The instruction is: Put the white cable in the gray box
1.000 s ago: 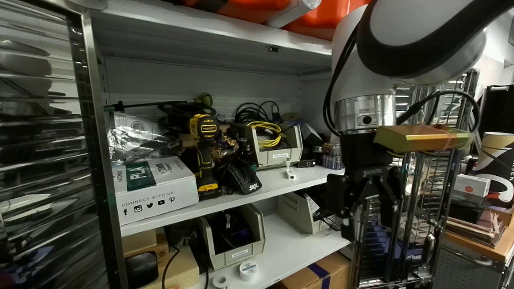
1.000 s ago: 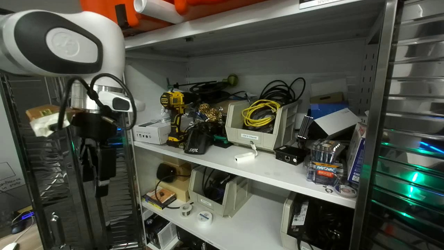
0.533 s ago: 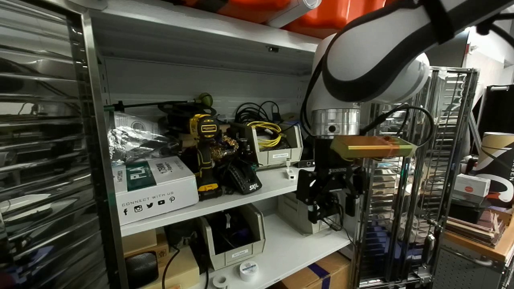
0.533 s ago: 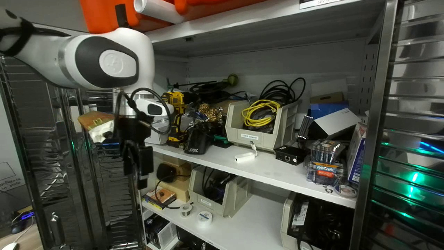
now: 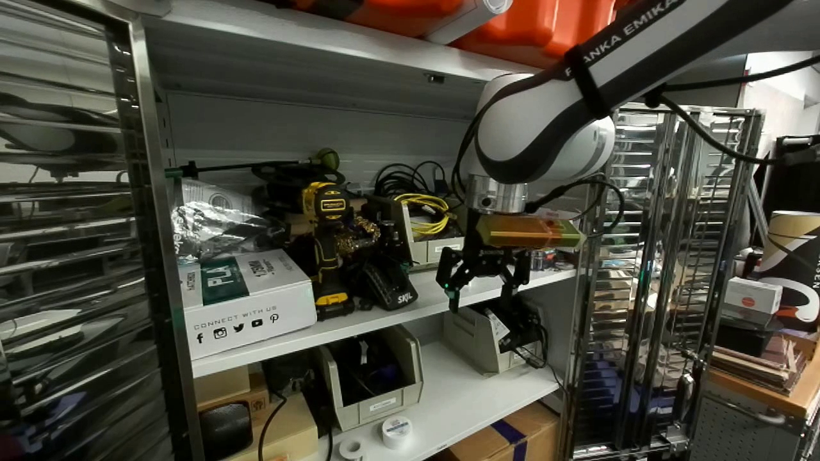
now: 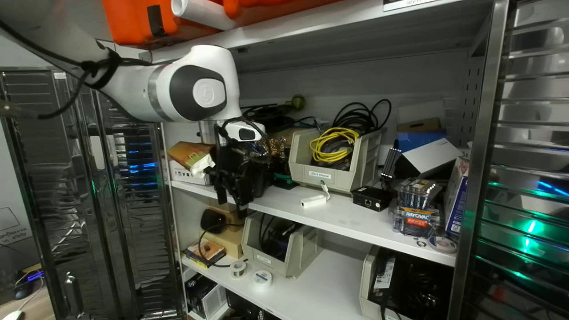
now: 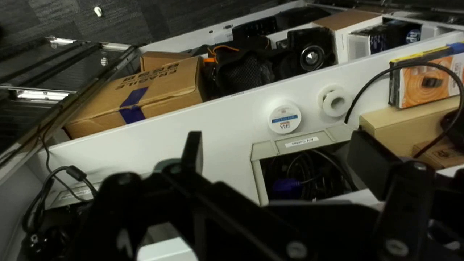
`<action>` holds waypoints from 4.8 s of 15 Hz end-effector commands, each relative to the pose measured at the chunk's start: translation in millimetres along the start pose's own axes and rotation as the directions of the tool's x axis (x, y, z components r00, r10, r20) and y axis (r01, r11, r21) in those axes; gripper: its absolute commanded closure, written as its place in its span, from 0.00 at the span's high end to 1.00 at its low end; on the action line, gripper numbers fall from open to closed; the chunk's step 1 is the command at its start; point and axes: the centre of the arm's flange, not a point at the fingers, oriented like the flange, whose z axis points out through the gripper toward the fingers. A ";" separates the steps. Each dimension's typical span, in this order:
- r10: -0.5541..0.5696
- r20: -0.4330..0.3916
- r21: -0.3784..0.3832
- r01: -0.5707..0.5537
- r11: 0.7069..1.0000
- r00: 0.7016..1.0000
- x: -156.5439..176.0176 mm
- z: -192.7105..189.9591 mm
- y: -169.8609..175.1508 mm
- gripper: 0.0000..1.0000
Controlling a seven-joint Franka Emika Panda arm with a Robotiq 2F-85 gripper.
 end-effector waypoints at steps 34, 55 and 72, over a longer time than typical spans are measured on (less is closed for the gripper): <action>0.141 0.034 -0.072 -0.138 0.988 0.989 207.1 27.2 34.6 0.63; 0.189 -0.239 -0.021 -0.199 0.980 0.953 34.5 25.0 12.9 0.08; 0.561 -0.663 0.363 -0.442 0.820 0.496 93.2 -58.4 19.8 0.08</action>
